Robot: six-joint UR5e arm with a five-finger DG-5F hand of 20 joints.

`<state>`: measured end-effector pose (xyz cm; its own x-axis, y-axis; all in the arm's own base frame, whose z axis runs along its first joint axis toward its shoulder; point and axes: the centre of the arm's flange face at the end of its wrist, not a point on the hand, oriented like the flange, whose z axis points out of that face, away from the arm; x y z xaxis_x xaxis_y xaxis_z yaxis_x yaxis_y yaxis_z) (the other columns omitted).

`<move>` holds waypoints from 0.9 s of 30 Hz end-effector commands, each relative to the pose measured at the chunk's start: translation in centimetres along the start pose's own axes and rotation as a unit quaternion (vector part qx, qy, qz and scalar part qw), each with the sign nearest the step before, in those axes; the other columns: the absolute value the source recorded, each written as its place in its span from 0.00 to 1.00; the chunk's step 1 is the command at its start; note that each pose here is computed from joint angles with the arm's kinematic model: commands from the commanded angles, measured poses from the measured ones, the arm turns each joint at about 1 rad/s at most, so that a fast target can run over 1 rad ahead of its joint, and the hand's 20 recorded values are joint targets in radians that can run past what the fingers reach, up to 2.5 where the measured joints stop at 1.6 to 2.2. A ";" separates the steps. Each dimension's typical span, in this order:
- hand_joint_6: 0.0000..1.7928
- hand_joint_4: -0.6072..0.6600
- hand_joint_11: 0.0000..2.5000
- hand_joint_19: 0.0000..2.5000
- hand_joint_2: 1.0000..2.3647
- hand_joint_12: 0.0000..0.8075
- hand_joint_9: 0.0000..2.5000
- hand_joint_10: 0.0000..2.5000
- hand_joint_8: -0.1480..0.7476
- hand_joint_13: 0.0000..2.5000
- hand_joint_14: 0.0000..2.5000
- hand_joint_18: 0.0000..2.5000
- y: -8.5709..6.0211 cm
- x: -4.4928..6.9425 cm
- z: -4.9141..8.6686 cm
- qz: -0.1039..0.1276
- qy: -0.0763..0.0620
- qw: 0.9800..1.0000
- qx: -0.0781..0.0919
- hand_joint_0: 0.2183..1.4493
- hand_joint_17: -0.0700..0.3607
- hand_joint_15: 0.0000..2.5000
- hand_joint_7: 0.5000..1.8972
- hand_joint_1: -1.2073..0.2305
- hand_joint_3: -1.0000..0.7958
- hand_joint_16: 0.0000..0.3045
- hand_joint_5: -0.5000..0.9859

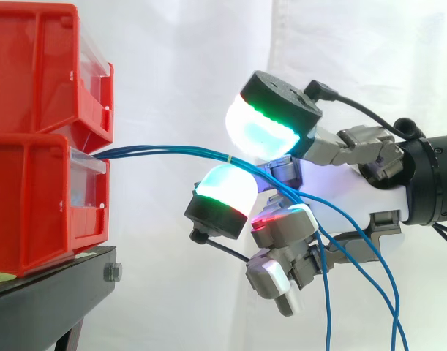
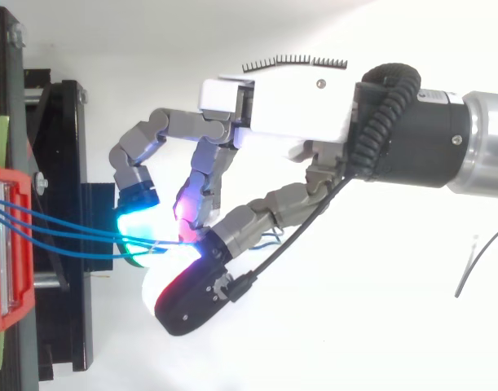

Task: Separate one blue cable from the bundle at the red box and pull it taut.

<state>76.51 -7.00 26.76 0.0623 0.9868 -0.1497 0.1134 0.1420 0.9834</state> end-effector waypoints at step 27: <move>0.51 0.41 0.48 0.31 0.00 0.45 0.48 0.01 0.48 0.40 0.01 0.34 0.0 -0.1 0.0 0.000 0.000 1.000 0.000 0.42 0.40 0.31 0.56 0.16 0.28 0.15 0.24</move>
<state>76.51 -7.02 26.76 0.0617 0.9870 -0.1487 0.1133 0.1411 0.9835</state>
